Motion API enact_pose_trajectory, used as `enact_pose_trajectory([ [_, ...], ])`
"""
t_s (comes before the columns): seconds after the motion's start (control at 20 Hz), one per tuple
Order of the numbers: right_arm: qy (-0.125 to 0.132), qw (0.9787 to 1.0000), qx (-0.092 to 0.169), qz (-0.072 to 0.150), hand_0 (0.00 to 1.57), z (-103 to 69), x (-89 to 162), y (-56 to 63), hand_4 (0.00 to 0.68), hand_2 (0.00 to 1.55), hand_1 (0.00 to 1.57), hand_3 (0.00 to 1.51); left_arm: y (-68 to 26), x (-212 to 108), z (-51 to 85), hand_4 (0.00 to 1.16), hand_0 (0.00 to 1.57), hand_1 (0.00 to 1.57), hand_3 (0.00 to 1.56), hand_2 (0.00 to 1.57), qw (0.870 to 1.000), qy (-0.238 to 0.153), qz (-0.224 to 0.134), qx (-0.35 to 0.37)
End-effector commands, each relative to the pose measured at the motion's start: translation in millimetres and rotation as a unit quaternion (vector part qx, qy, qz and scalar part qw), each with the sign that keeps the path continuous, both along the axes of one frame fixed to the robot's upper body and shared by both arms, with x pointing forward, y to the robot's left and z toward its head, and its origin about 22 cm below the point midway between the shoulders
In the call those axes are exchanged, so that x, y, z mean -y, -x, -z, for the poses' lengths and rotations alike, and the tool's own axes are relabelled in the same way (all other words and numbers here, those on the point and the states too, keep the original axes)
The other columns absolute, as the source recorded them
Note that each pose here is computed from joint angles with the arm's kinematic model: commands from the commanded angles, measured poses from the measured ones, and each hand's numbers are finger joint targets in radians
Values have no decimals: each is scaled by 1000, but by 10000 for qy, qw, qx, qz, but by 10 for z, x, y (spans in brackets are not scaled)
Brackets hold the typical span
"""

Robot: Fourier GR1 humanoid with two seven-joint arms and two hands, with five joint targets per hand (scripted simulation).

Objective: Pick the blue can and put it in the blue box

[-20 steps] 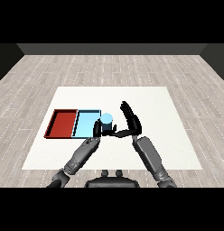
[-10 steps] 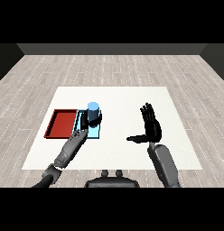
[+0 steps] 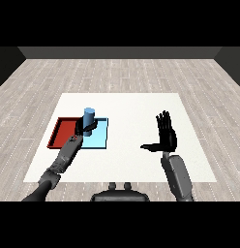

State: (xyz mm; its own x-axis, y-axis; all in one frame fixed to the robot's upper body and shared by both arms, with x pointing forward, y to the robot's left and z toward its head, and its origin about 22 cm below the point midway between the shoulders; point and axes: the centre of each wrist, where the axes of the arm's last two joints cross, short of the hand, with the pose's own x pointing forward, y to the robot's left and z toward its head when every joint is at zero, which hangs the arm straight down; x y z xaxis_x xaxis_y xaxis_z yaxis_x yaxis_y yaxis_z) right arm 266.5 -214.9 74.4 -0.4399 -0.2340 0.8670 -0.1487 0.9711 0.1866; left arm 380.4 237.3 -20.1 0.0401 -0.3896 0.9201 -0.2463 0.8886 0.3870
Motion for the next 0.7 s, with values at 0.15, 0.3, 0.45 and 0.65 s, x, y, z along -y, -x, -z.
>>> enact_pose_trajectory([
  [0.15,-269,9993,-272,25,0,274,7,-151,0,0,0,0,-109,-146,135,1029,1571,1571,1463,1560,9938,-631,-176,-903],
  [0.3,-199,9994,-228,141,0,260,115,-206,0,0,0,0,53,79,430,981,1571,1571,1465,1570,9908,-407,-217,-1273],
  [0.45,-130,9985,-337,401,0,229,281,-171,0,0,0,0,208,205,637,943,1254,1254,1193,1220,9863,-256,-536,-1539],
  [0.65,-360,9987,-312,174,0,126,208,-161,0,0,0,0,249,22,666,753,804,804,1140,890,9787,417,-926,-1784],
])
